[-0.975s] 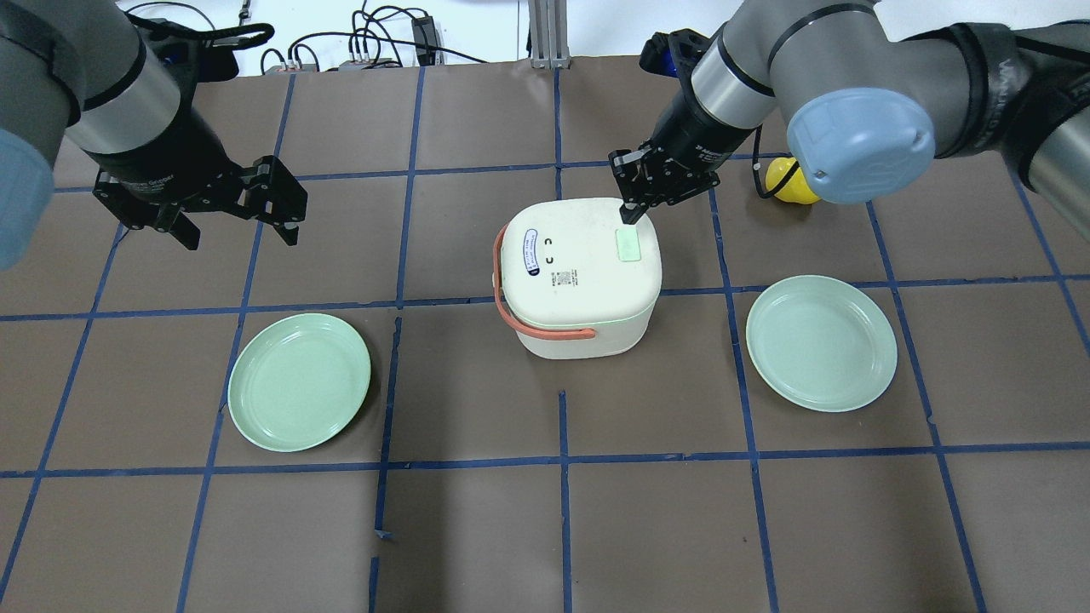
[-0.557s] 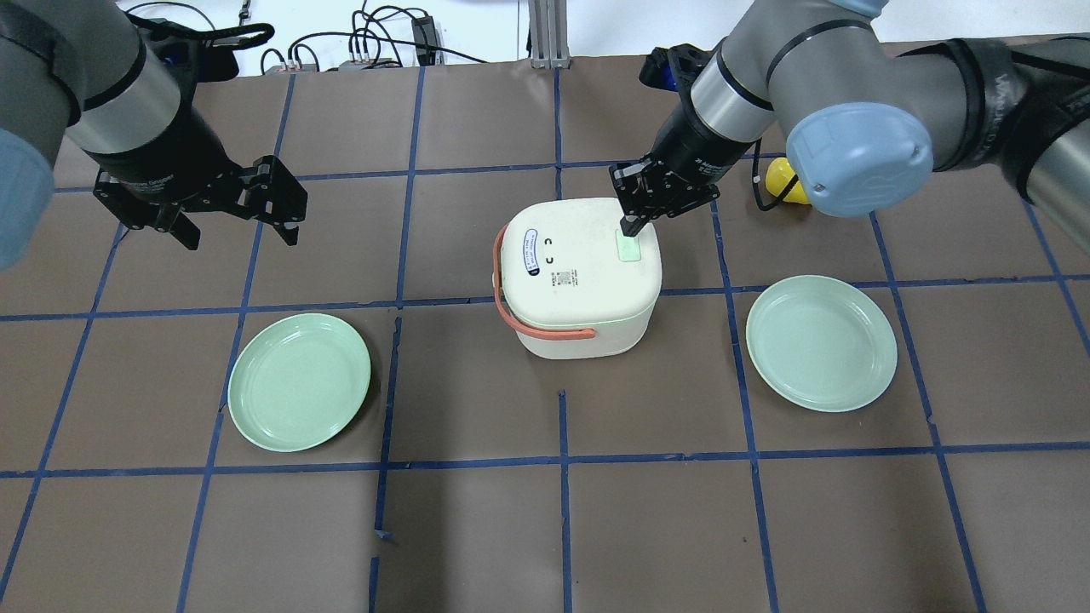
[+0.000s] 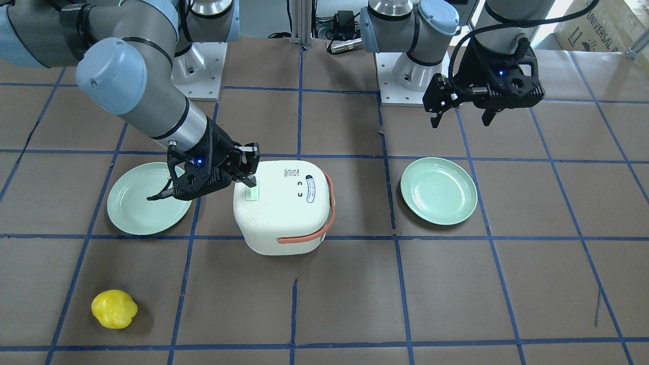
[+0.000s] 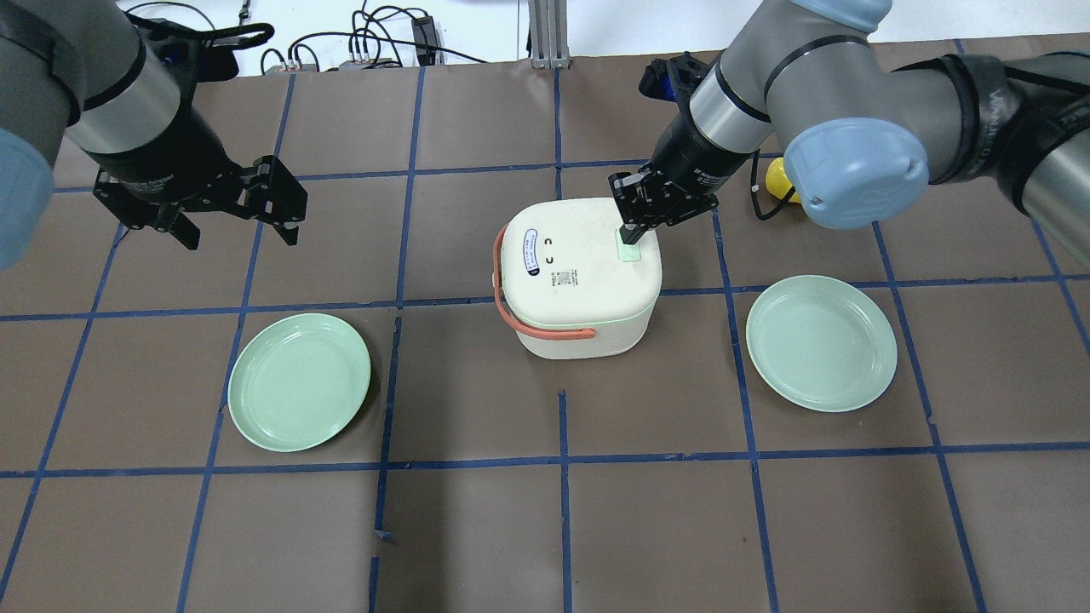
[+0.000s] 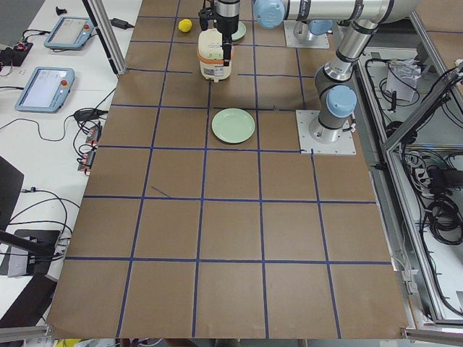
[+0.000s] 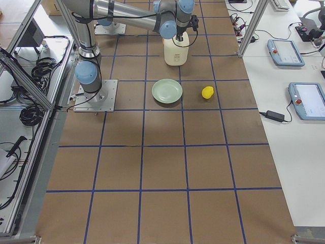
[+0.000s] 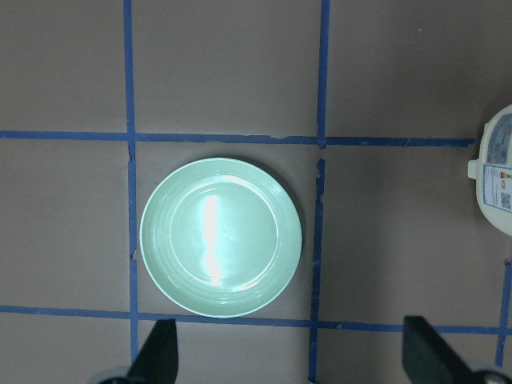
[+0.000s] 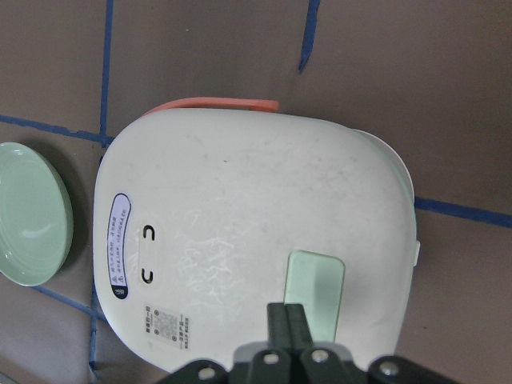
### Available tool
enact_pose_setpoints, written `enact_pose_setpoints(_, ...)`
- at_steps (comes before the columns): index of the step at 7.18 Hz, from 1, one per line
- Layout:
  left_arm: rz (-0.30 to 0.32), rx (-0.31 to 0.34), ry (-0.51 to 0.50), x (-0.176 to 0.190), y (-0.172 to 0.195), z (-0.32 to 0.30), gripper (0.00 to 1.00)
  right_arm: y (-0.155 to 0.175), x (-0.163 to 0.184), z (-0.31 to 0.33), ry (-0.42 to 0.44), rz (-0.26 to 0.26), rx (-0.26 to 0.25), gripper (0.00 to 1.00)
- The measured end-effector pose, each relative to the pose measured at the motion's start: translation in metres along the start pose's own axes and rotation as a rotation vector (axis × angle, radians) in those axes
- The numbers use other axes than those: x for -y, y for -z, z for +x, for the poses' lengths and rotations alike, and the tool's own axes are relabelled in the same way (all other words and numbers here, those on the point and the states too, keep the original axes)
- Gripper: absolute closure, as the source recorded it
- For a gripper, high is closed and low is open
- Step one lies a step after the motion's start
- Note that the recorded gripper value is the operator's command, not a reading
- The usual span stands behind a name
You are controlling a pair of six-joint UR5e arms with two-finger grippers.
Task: Press rice cooker button
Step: 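Press down on the green lid button with the right gripper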
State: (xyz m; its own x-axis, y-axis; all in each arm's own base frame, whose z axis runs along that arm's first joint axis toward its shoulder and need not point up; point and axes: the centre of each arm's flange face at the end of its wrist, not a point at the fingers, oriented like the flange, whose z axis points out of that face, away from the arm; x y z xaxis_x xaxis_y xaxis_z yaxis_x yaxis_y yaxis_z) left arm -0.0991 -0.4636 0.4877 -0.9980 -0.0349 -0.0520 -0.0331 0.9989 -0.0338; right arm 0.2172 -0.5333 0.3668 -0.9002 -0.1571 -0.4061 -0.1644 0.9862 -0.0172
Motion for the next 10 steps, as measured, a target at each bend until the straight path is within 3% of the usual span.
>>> enact_pose_setpoints(10, 0.000, 0.000, 0.000, 0.000, 0.000, 0.000, 0.00, -0.014, 0.002, 0.010, 0.005, 0.005, 0.019, 0.92)
